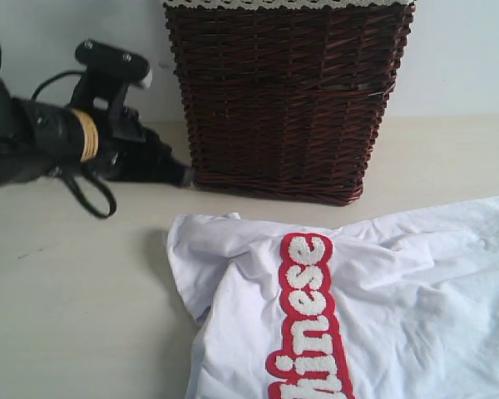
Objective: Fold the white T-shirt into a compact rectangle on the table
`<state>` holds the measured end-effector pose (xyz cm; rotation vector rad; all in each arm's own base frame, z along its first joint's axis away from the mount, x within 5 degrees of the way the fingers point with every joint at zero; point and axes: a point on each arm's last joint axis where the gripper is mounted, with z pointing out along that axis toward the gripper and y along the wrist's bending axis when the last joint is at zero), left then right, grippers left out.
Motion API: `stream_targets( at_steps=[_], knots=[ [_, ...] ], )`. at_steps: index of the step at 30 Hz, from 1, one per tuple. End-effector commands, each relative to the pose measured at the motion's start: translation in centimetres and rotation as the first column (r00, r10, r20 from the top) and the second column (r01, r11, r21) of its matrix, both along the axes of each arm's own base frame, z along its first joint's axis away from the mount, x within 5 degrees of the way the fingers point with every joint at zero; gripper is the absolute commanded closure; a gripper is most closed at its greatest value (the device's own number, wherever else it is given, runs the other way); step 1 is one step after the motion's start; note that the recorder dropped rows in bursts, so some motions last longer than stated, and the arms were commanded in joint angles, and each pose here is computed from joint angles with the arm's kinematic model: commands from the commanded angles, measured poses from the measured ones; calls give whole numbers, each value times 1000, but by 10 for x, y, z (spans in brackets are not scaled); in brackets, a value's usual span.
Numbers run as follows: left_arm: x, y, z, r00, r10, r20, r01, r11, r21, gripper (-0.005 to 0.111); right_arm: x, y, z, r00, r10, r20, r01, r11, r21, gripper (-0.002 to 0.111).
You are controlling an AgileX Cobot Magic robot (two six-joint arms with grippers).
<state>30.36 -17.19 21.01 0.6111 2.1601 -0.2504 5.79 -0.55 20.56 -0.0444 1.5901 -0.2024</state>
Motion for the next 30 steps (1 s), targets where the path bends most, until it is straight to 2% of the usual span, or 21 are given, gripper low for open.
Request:
stream_targets(
  at_steps=[1,3,4,6,7,8,9,12,14,17,18,20,21,22,23,24,25,26,27,28,30],
  knots=[
    [-29,3,-28,987,-159,7,159,983,-96,107,0,0,-1,1000,3,1,-3,1000,-3,85],
    [-45,-4,-34,941,-337,43,339,932,-129,107,0,0,-1,1000,3,1,-3,1000,-3,85],
    [-59,-9,-37,877,-478,56,481,868,-126,107,0,0,-1,1000,3,1,-3,1000,-3,85],
    [-78,-16,-42,733,-677,65,678,722,-139,107,0,0,-1,1000,3,1,-3,1000,-3,85],
    [-86,-18,-46,665,-745,53,744,653,-145,107,0,0,-1,1000,3,1,-3,1000,-3,85],
    [-89,-18,-52,631,-775,29,769,620,-154,107,0,0,-1,1000,3,1,-3,1000,-3,85],
    [-89,-18,-58,634,-774,-1,763,626,-161,107,0,0,-1,1000,3,1,-3,1000,-3,85],
    [-81,-17,-81,693,-716,-84,699,696,-164,107,0,0,-1,1000,3,1,-3,1000,-3,85],
    [-76,-17,-89,709,-699,-100,683,714,-152,107,0,0,-1,1000,3,1,-3,1000,-3,85],
    [-64,-17,-92,739,-665,-111,658,747,-95,107,0,0,-1,1000,3,1,-3,1000,-3,85],
    [-54,-16,-90,785,-609,-113,608,793,-51,107,0,0,-1,1000,3,1,-3,1000,-3,85],
    [-37,-8,-85,837,-538,-97,540,842,-9,107,0,0,-1,1000,3,1,-3,1000,-3,85],
    [-33,1,-87,832,-544,-111,550,835,23,107,0,0,-1,1000,3,1,-3,1000,-3,85],
    [-33,17,-89,771,-620,-144,631,774,44,106,0,0,-1,1000,3,1,-3,1000,-3,85],
    [-38,24,-80,687,-721,-87,710,692,-128,98,0,0,-1,1000,3,1,-3,1000,-3,85],
    [-47,29,-70,570,-822,4,804,556,-210,82,0,0,-1,1000,3,1,-3,1000,-3,85],
    [-50,31,-72,393,-910,129,918,397,5,60,0,0,-1,1000,3,1,-3,1000,-3,85],
    [-51,28,-74,262,-949,176,939,293,182,49,0,0,-1,1000,3,1,-3,1000,-3,85],
    [-51,25,-79,217,-964,154,931,252,265,47,0,0,-1,1000,3,1,-3,1000,-3,85],
    [-50,23,-84,208,-969,132,926,238,294,47,0,0,-1,1000,3,1,-3,1000,-3,85],
    [-47,23,-101,157,-986,61,901,168,401,48,0,0,-1,1000,3,1,-3,1000,-3,85]
  ],
)
